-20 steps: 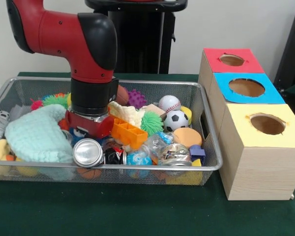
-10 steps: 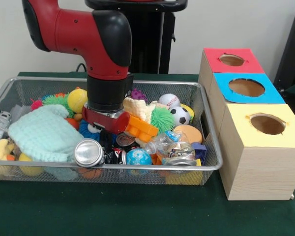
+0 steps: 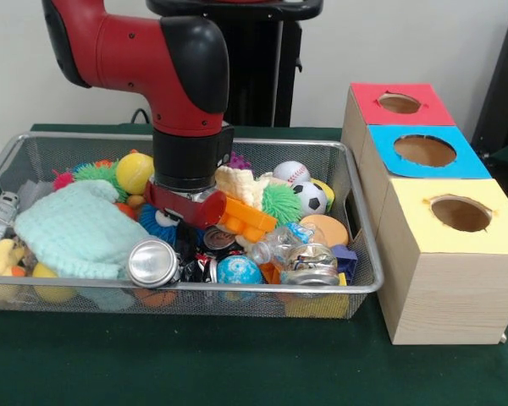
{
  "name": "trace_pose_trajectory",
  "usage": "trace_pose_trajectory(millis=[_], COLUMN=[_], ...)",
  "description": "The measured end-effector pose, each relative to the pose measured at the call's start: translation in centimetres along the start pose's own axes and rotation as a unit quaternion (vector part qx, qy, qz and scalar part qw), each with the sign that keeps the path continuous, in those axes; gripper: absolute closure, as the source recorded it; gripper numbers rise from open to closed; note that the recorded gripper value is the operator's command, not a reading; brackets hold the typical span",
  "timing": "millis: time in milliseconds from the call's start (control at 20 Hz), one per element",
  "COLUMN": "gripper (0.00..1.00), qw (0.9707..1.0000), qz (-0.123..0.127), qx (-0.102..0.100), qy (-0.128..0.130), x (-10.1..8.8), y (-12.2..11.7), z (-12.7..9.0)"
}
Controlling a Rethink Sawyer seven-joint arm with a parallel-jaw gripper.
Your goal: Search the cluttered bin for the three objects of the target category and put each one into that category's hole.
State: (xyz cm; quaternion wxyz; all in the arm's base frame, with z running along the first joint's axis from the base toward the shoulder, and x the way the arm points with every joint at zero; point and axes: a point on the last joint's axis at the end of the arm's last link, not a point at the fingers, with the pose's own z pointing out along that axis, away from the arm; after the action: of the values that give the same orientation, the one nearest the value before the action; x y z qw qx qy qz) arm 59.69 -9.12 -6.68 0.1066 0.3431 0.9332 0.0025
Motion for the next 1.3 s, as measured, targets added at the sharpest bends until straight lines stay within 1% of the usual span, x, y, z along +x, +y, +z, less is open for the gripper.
trace_pose_trajectory(millis=[400,650,950,1300], gripper=[1.00,1.00,1.00,1.00], qw=[0.9996,0.9992,0.9981,0.9966], qz=[0.025,0.035,0.053,0.072], qx=[0.001,0.002,0.006,0.005], qy=[0.011,0.018,0.030,0.041], x=[0.5,1.0,1.8,2.1], y=[-0.1,-0.1,-0.6,-1.2], z=[-0.2,-0.5,-0.9,-1.5])
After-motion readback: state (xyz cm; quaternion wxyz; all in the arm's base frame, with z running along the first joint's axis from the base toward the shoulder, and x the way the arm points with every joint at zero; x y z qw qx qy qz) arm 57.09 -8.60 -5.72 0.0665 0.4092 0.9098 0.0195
